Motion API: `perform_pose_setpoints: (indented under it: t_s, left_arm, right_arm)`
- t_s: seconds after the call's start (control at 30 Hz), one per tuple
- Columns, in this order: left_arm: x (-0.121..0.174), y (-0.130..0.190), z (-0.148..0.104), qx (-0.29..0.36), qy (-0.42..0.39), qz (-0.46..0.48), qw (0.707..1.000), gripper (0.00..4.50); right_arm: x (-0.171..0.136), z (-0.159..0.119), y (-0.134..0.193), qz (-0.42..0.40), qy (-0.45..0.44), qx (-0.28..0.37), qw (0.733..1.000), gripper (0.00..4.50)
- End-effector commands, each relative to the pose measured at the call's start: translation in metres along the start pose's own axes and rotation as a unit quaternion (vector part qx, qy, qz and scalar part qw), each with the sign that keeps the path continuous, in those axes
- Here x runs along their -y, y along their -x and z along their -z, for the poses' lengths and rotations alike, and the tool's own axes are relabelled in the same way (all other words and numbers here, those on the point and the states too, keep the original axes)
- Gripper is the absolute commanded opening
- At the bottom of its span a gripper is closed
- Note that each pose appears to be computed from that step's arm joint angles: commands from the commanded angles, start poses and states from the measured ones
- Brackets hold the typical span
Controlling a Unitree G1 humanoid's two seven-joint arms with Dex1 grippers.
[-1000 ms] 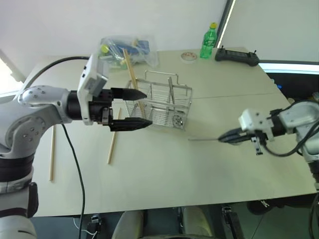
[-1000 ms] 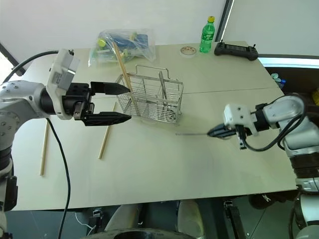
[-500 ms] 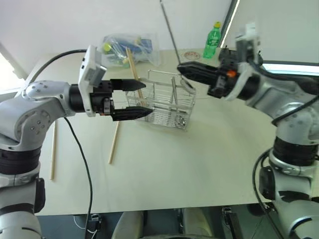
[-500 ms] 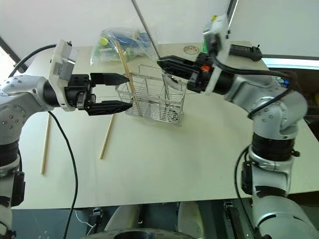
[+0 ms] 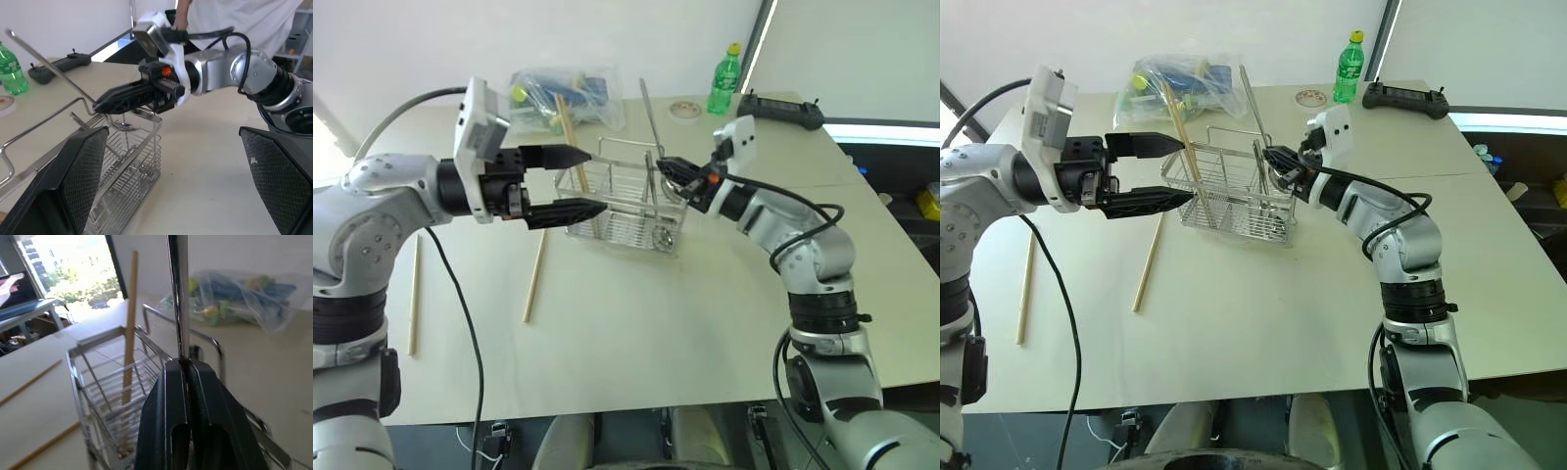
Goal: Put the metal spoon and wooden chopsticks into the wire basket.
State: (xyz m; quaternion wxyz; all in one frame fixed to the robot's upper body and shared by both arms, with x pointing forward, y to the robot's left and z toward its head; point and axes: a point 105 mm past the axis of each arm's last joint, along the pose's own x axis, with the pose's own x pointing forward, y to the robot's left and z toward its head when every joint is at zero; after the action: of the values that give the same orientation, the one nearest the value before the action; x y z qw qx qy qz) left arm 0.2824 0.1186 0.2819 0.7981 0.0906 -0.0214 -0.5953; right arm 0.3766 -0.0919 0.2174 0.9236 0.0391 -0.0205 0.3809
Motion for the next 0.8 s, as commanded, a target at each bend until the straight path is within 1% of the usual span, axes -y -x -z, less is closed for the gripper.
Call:
perform_pose_setpoints:
  t_s: [0.03, 0.07, 0.17, 0.3, 0.4, 0.5, 0.57, 0.7, 0.8]
  left_arm:
    - [0.003, 0.005, -0.014, 0.011, -0.029, -0.006, 1.000, 4.50]
    - [0.003, 0.005, -0.015, 0.011, -0.029, -0.007, 1.000, 4.50]
    - [0.001, 0.004, -0.015, 0.013, -0.030, -0.009, 0.999, 4.50]
    - [-0.001, 0.003, -0.015, 0.016, -0.032, -0.008, 0.999, 4.50]
    - [-0.002, 0.002, -0.015, 0.017, -0.033, -0.006, 0.999, 4.50]
    - [-0.004, 0.001, -0.015, 0.019, -0.033, -0.005, 0.999, 4.50]
    - [-0.005, 0.001, -0.015, 0.019, -0.033, -0.005, 0.999, 4.50]
    - [-0.008, 0.004, -0.013, 0.018, -0.031, -0.019, 0.999, 4.50]
    - [-0.010, 0.011, -0.013, 0.022, -0.024, -0.033, 0.999, 4.50]
  right_arm:
    - [-0.004, -0.011, -0.001, -0.005, 0.018, 0.025, 0.999, 0.03]
    - [-0.003, -0.010, -0.001, -0.004, 0.015, 0.024, 1.000, 0.03]
    - [-0.001, -0.006, 0.000, 0.004, 0.010, 0.019, 1.000, 1.00]
    - [0.001, -0.008, 0.003, 0.014, 0.016, 0.020, 1.000, 2.90]
    - [0.004, -0.012, 0.005, 0.020, 0.019, 0.023, 0.999, 4.47]
    - [0.009, -0.024, 0.009, 0.029, 0.020, 0.035, 0.999, 4.47]
    - [0.011, -0.039, 0.014, 0.029, 0.026, 0.046, 0.998, 4.47]
    - [0.006, -0.092, 0.036, -0.010, 0.046, 0.079, 0.996, 4.47]
    - [-0.004, -0.121, 0.060, -0.055, 0.069, 0.081, 0.993, 4.47]
